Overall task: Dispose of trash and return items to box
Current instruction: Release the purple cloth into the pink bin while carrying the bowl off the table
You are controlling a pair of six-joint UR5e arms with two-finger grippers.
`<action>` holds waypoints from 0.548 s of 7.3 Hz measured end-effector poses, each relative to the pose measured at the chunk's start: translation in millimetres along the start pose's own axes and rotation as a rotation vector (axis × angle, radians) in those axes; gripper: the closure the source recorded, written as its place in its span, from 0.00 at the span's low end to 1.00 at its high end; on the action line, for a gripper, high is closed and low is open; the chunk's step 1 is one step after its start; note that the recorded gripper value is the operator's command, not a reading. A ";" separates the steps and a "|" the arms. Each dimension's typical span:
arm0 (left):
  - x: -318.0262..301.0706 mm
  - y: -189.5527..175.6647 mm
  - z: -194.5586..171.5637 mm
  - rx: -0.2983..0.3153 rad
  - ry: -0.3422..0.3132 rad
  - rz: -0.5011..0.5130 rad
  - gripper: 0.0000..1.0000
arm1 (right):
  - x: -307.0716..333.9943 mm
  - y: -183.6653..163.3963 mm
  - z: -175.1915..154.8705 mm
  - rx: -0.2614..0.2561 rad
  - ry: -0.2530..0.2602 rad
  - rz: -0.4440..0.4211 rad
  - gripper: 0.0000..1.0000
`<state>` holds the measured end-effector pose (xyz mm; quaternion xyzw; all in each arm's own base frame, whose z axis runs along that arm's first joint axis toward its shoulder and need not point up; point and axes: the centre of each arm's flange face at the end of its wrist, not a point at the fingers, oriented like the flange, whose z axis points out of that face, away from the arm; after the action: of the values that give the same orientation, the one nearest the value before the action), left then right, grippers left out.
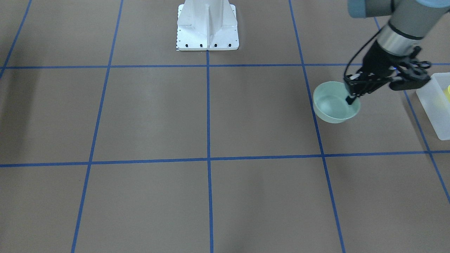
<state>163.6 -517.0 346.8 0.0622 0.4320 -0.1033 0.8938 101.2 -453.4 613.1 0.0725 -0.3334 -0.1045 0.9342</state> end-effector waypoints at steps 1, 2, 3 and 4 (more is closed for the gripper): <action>-63.5 -31.0 -12.7 -0.005 -0.012 0.034 1.00 | 36.6 20.5 9.4 -0.026 0.002 0.006 1.00; -130.7 -59.8 -22.9 -0.011 -0.019 0.065 1.00 | 67.5 39.8 25.0 -0.055 -0.008 0.009 1.00; -194.7 -83.5 -30.9 -0.013 -0.026 0.091 1.00 | 91.3 55.6 42.0 -0.082 -0.014 0.008 0.98; -246.2 -97.9 -37.7 -0.011 -0.035 0.109 1.00 | 109.5 67.9 59.6 -0.095 -0.003 0.002 0.21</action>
<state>-37.4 -572.3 514.6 0.0788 0.4130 -0.0532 0.9058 156.0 -418.2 739.3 0.0275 -0.3297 -0.1192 0.9361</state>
